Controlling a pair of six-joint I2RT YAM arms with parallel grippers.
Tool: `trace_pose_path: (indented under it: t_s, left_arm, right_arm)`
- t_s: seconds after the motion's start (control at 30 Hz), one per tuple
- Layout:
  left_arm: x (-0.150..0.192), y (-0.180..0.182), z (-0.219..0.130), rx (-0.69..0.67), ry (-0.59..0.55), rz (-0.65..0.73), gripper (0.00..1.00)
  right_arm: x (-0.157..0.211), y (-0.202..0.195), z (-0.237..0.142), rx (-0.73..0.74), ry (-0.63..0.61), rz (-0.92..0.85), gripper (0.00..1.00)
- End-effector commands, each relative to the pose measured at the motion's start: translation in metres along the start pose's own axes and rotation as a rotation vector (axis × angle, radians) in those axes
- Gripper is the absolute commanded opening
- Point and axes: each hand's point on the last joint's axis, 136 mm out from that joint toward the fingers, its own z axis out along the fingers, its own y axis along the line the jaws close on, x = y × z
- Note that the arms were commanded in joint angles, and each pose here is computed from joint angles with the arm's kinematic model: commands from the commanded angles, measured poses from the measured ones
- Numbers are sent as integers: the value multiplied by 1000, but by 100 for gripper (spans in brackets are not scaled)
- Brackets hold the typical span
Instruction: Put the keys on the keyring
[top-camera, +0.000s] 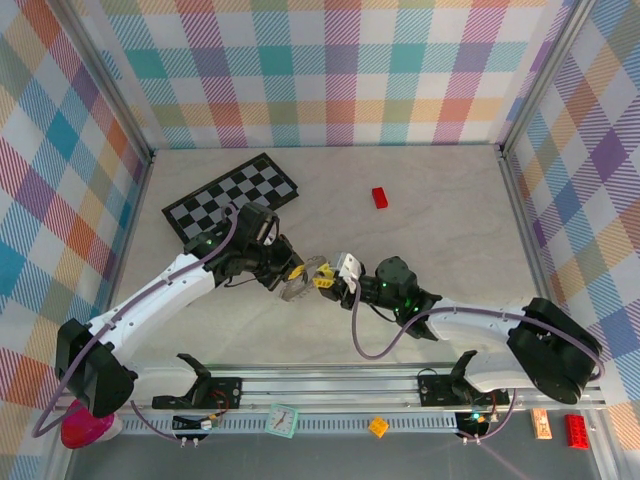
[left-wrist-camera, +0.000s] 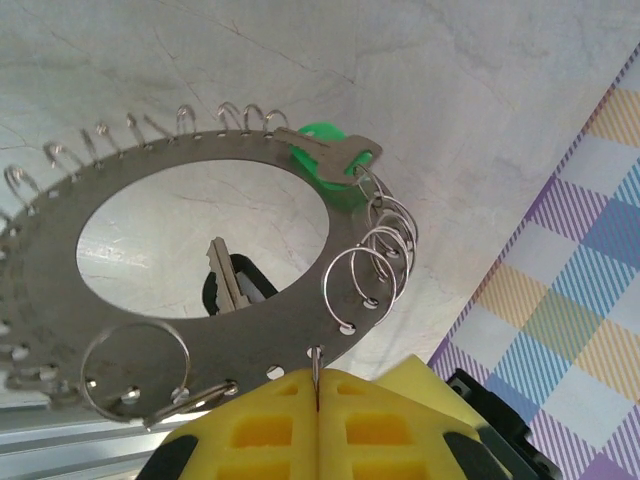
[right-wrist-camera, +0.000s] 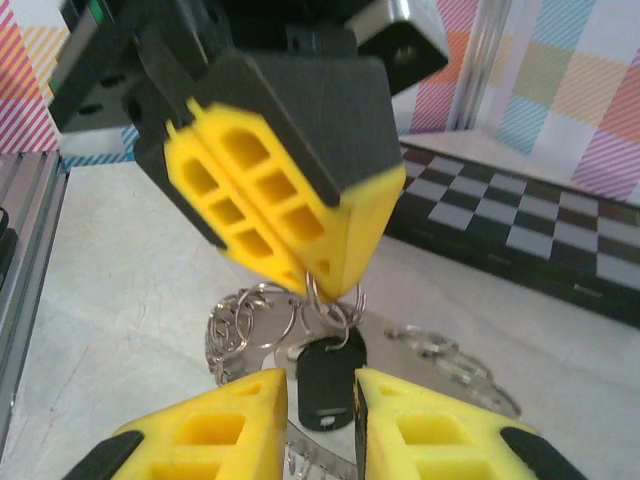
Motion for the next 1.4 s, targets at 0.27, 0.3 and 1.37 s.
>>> trace_pose_path:
  t_s: [0.27,0.3,1.37]
  left_arm:
    - [12,-12,-1,20,65,-30,0]
    - [12,-12,-1,19,65,-30,0]
    - [16,-10,1,12,73,-39,0]
  right_arm:
    - [-20,3,13,-32,-41,-141,27]
    - [-20,3,14,-32,-38,-141,27]
    - [-6,-7,34,32,22,-228,2]
